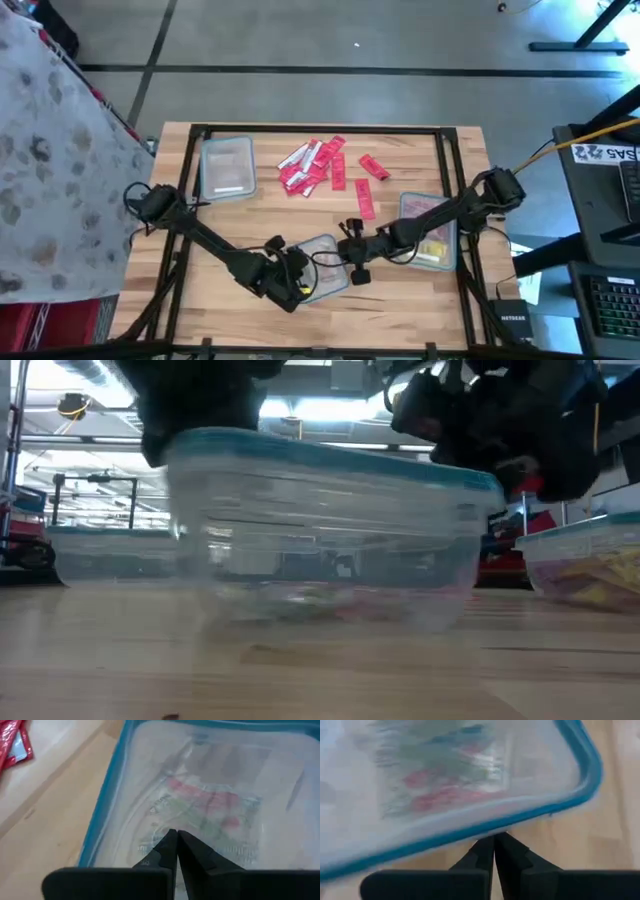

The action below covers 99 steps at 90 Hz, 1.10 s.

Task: Sort candy
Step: Close the square transparent bin

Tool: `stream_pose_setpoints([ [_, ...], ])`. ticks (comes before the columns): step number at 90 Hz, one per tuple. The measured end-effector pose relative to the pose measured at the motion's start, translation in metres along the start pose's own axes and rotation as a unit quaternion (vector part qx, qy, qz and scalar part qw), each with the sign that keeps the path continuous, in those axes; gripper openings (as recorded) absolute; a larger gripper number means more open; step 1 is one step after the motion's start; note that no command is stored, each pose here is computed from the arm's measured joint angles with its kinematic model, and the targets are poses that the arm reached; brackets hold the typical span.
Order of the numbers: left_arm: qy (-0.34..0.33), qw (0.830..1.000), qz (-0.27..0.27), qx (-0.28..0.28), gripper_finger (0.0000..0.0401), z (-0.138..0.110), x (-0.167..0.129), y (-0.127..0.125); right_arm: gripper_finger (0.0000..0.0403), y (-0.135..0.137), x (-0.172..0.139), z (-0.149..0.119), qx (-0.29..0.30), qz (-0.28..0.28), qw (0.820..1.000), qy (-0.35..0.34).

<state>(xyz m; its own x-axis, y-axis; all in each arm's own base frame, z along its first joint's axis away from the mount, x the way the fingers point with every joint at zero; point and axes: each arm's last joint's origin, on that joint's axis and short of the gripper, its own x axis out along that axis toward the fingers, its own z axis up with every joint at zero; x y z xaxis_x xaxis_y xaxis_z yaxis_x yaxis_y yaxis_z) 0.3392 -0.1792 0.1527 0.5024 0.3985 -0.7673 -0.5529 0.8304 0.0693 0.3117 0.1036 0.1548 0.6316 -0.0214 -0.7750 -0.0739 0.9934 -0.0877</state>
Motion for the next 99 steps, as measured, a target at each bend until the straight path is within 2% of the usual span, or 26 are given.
stream_pose_setpoints([
  [15, -0.042, 0.999, 0.017, -0.003, 0.0000, 0.005, -0.001, -0.002, 0.0000, -0.006, -0.036, 0.009, 0.017, -0.040, 0.999, -0.017],
  [23, -0.084, 0.996, 0.029, 0.005, 0.0000, 0.016, -0.005, -0.004, 0.0000, -0.006, -0.055, 0.007, 0.013, -0.054, 0.998, -0.012],
  [42, -0.152, 0.987, 0.012, 0.046, 0.0000, 0.050, -0.014, -0.017, 0.0000, 0.008, -0.083, 0.011, 0.002, -0.023, 0.998, -0.053],
  [52, -0.167, 0.984, 0.010, 0.066, 0.0000, 0.065, -0.028, -0.023, 0.0000, 0.012, -0.081, 0.008, -0.005, 0.007, 0.999, -0.040],
  [65, -0.155, 0.985, 0.023, 0.079, 0.0000, 0.070, -0.047, -0.024, 0.0000, 0.017, -0.067, 0.013, -0.001, 0.036, 0.998, -0.059],
  [83, -0.105, 0.992, 0.068, 0.026, 0.0000, 0.052, -0.054, -0.011, 0.0000, 0.021, -0.038, 0.026, -0.007, 0.094, 0.989, -0.118],
  [99, -0.083, 0.994, 0.070, -0.020, 0.0000, 0.035, -0.050, -0.008, 0.0000, 0.012, -0.012, 0.017, -0.009, 0.133, 0.989, -0.066],
])
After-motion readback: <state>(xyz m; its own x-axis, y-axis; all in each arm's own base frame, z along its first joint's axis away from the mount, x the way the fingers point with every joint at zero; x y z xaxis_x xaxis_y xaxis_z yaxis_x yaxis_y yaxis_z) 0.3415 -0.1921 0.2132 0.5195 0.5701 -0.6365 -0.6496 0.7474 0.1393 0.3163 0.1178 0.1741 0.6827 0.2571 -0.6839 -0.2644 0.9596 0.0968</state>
